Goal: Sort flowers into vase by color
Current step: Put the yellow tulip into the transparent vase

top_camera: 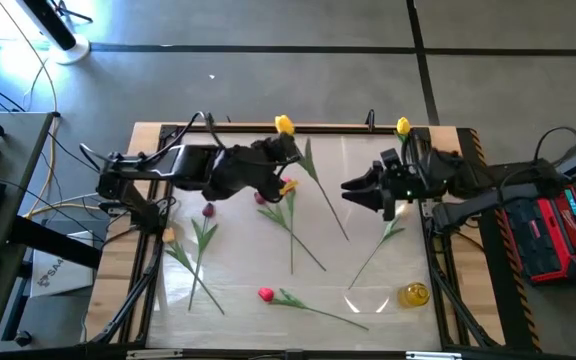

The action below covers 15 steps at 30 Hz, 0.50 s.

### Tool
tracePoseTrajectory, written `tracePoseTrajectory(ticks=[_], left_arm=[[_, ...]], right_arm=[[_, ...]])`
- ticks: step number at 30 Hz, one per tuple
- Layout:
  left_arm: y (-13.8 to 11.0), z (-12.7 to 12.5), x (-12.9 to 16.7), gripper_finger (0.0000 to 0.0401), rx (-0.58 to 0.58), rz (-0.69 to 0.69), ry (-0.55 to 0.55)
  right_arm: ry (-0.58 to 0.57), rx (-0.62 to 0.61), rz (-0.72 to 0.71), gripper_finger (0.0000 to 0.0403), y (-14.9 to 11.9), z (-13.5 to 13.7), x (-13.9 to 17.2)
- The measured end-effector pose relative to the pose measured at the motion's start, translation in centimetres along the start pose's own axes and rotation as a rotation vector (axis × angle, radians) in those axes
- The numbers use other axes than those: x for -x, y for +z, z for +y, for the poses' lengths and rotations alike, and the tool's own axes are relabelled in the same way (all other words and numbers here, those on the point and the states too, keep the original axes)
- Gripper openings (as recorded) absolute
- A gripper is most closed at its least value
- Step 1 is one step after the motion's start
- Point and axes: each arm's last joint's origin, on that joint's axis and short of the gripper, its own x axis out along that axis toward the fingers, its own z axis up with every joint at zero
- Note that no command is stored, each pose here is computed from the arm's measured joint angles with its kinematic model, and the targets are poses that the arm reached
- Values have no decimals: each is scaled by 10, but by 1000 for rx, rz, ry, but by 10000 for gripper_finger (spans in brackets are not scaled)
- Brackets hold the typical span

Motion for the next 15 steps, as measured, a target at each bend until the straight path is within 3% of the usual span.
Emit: tracePoseTrajectory(ticks=[15], left_arm=[[12,19,16,0,-142,-144,190]], right_arm=[[209,26,-46,222,26,-11,-10]])
